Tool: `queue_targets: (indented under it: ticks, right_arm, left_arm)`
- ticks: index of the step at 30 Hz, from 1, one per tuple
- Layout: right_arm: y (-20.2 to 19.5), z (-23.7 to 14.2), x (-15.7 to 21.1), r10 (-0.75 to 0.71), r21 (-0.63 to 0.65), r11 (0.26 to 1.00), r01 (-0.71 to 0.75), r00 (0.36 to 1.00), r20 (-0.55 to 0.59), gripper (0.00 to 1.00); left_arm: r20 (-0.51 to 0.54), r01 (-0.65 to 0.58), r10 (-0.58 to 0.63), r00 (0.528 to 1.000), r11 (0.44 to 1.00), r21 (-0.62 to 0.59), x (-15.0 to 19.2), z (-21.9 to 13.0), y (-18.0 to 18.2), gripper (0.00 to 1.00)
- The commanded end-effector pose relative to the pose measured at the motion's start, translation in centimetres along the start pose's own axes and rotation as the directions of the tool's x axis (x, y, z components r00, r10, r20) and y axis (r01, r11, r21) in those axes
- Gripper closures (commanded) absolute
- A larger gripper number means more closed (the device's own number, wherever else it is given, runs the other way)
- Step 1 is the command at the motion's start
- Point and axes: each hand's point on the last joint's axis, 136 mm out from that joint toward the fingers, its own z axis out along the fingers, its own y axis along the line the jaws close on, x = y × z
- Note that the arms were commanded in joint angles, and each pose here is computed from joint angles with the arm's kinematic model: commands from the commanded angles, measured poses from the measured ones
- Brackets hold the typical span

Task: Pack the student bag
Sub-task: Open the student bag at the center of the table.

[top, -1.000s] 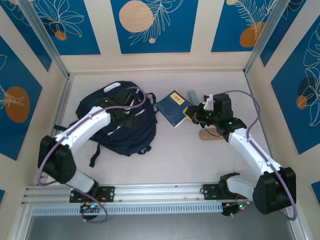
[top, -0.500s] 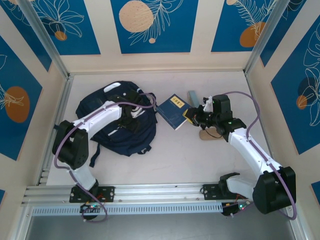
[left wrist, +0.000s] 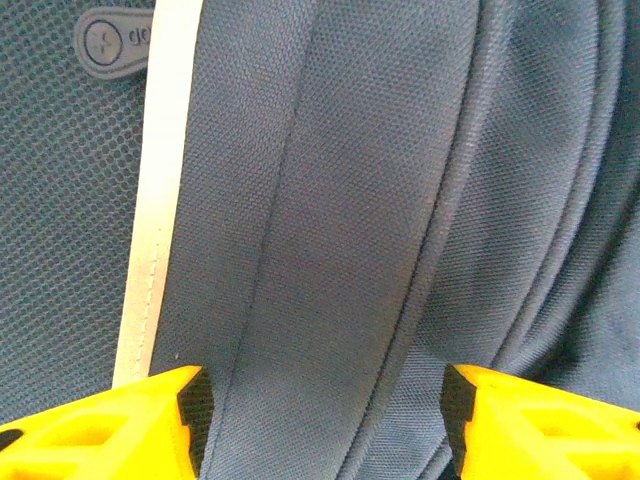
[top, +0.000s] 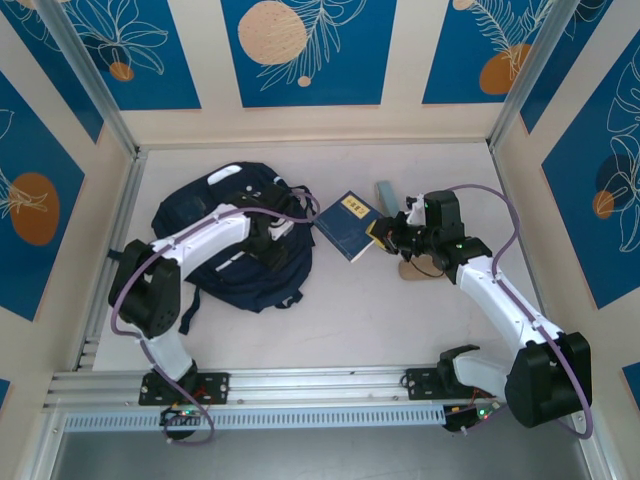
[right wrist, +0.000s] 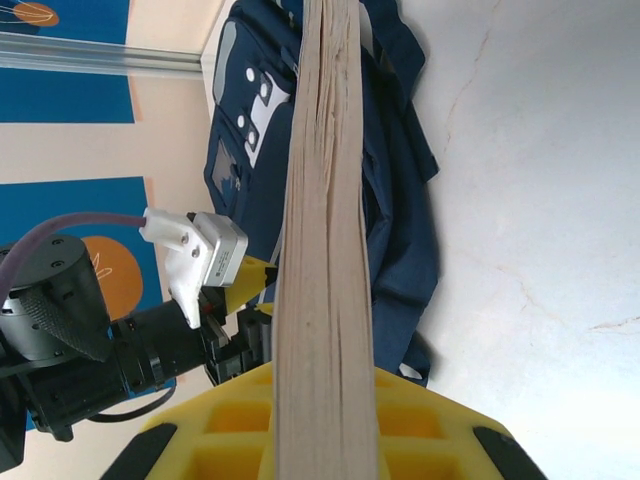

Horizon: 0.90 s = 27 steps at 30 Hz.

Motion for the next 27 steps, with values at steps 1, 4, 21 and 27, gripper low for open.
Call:
queue_targets:
  ticks: [1, 4, 21, 27]
  right_arm:
    - [-0.2, -0.1, 0.1, -0.006, -0.004, 1.000, 0.006, 1.000, -0.004, 1.00]
    - [-0.2, -0.1, 0.1, -0.002, -0.003, 1.000, 0.002, 1.000, -0.004, 1.00]
    - [-0.8, -1.2, -0.2, -0.017, 0.031, 0.999, 0.016, 0.999, 0.038, 1.00]
    - [-0.1, -1.0, 0.7, -0.028, -0.008, 1.000, 0.028, 1.000, -0.007, 1.00]
  left_arm:
    - [-0.043, -0.035, 0.030, 0.999, 0.993, -0.110, 0.2, 0.7, 1.2, 0.41]
    - [-0.070, -0.042, 0.032, 0.997, 0.988, -0.149, 0.4, 1.2, 1.5, 0.41]
    - [0.234, 0.097, -0.014, 0.972, 0.933, -0.348, -4.1, -8.1, 4.6, 1.00]
    - [0.427, 0.228, -0.088, 0.900, 0.929, -0.290, -6.6, -14.3, 5.3, 1.00]
